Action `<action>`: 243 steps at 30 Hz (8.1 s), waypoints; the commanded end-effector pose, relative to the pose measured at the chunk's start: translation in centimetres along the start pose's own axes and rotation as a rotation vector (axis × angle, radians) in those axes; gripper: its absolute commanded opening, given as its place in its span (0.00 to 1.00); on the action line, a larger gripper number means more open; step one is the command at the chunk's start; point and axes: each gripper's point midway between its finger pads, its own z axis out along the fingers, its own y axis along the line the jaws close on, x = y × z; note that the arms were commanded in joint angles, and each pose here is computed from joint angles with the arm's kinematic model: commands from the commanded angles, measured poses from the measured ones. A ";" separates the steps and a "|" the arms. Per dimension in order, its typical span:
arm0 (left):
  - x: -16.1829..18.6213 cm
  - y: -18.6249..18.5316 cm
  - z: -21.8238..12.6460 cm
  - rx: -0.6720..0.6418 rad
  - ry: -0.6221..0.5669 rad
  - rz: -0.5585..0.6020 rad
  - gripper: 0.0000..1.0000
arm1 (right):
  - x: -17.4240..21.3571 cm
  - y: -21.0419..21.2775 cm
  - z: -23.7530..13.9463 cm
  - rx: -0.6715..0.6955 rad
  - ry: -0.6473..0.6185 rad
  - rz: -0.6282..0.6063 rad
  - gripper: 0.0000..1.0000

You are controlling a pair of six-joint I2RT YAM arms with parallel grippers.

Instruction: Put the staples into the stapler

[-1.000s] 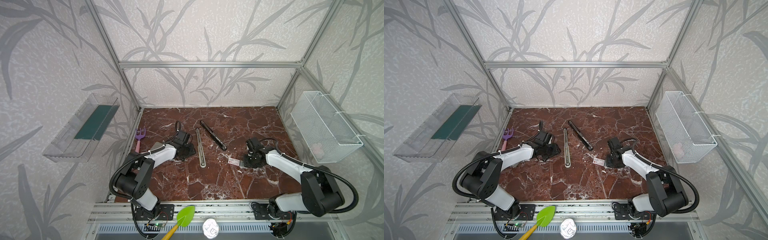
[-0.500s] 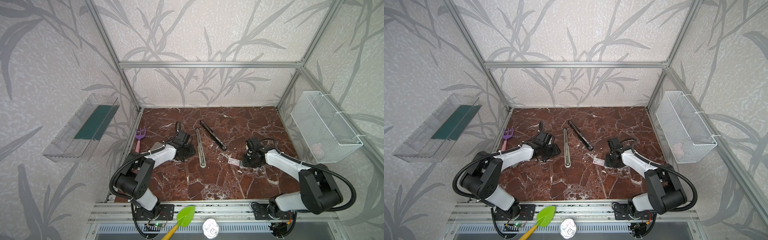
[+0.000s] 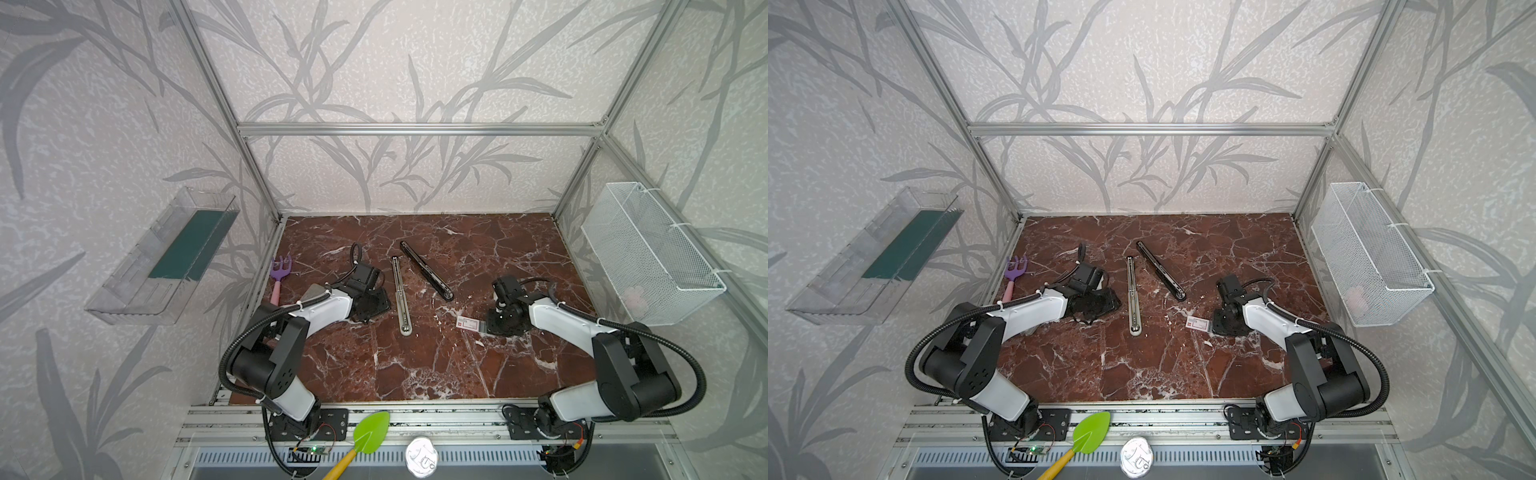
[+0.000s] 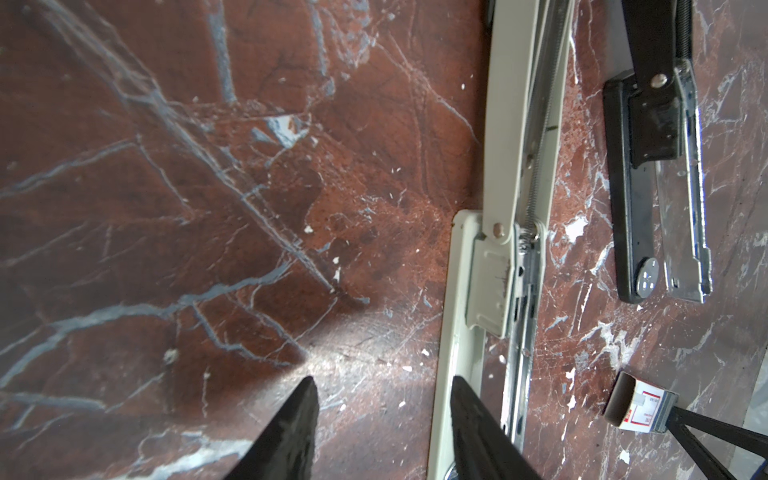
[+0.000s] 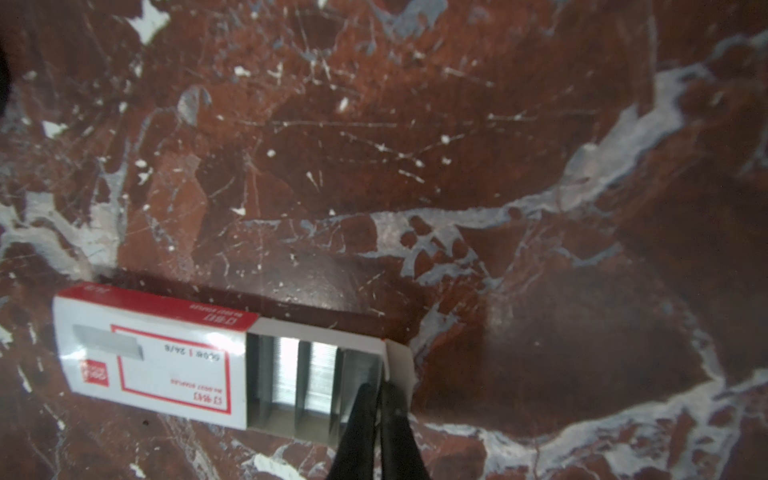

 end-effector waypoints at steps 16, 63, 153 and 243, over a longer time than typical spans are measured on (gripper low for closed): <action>-0.1 0.0 -1.1 -0.001 -0.024 0.000 0.53 | -0.8 -0.2 -2.4 0.002 -0.063 0.001 0.00; 0.3 -15.6 -23.5 1.237 -0.117 0.238 0.57 | -2.6 26.6 -24.8 -1.549 -0.196 -0.529 0.00; 0.0 -13.3 -17.4 0.789 -0.143 0.269 0.17 | -3.4 23.7 -14.4 -1.299 -0.088 -0.321 0.20; 4.6 -10.7 -5.6 0.314 0.132 0.295 0.46 | -0.4 -1.1 -1.9 0.080 -0.015 -0.034 0.14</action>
